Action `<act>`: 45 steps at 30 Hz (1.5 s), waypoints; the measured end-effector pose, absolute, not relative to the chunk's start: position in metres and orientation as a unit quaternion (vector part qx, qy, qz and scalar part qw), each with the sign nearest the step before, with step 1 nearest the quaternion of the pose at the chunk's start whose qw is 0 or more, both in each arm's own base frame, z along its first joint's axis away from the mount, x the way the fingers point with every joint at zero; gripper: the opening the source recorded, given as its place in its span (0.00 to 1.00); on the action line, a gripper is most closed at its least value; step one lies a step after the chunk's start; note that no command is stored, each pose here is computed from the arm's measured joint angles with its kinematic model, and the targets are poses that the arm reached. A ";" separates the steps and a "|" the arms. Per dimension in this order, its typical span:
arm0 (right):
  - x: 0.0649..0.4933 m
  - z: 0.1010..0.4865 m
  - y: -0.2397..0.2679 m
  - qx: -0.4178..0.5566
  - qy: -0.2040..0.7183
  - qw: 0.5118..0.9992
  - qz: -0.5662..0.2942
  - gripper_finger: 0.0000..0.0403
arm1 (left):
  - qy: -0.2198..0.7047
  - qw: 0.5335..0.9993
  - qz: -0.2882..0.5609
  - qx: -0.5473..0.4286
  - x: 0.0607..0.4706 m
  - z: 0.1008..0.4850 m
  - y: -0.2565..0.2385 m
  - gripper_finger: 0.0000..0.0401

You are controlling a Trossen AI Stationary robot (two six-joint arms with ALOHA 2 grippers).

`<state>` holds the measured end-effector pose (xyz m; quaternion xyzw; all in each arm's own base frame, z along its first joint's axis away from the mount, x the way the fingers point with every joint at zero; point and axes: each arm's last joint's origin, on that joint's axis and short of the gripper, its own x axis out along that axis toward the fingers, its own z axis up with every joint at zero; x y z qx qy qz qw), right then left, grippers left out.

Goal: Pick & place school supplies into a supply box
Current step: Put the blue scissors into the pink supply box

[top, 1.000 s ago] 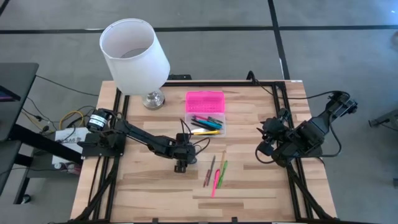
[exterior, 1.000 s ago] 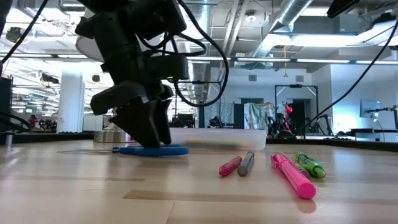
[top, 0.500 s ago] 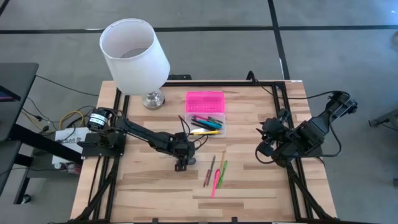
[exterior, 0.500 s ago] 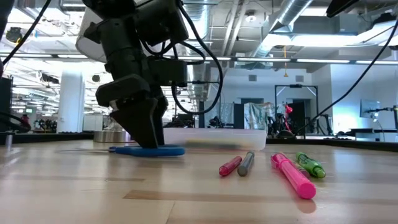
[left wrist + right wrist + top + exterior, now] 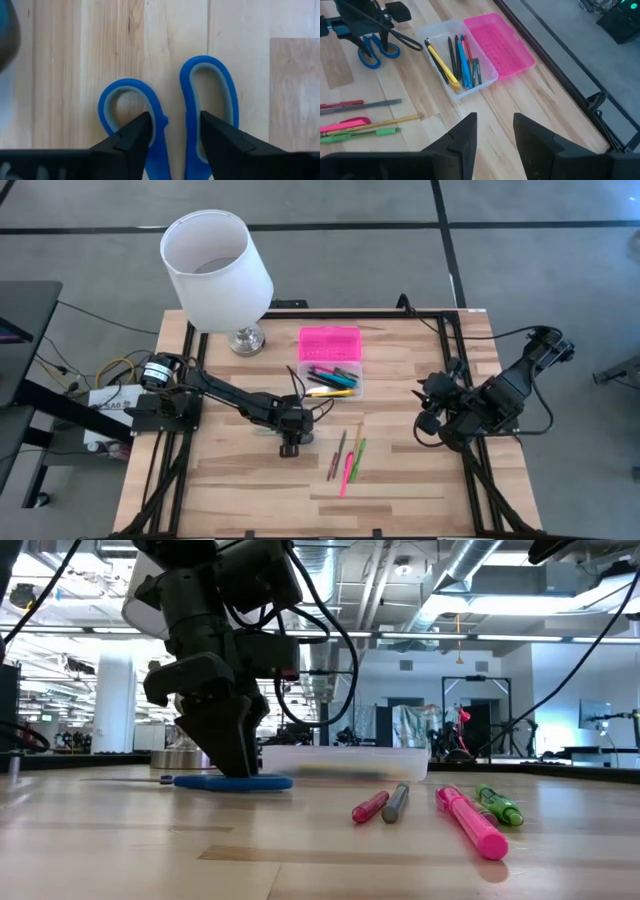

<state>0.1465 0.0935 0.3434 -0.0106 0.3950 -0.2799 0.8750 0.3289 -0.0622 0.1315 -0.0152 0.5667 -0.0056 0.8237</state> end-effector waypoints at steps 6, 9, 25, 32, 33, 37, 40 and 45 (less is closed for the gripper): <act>0.147 0.343 0.094 -0.008 0.393 0.876 -0.279 0.30 | 0.567 0.823 0.003 -0.026 0.329 0.131 -0.062 0.35; 0.147 0.343 0.094 -0.008 0.393 0.876 -0.279 0.30 | 0.566 0.824 0.009 -0.030 0.329 0.131 -0.062 0.33; 0.147 0.343 0.094 -0.008 0.393 0.876 -0.279 0.30 | 0.563 0.826 0.003 -0.023 0.338 0.143 -0.064 0.21; 0.147 0.343 0.094 -0.008 0.393 0.876 -0.279 0.30 | 0.555 0.832 0.005 -0.022 0.345 0.154 -0.065 0.22; 0.147 0.343 0.094 -0.008 0.392 0.876 -0.279 0.30 | 0.553 0.833 0.005 -0.022 0.346 0.156 -0.065 0.22; 0.147 0.344 0.094 -0.007 0.391 0.877 -0.279 0.30 | 0.542 0.840 0.003 -0.023 0.354 0.168 -0.066 0.22; 0.147 0.344 0.094 -0.007 0.391 0.877 -0.279 0.30 | 0.529 0.848 0.005 -0.008 0.361 0.180 -0.066 0.22; 0.148 0.344 0.094 -0.006 0.390 0.878 -0.279 0.30 | 0.497 0.867 0.015 0.021 0.375 0.205 -0.056 0.22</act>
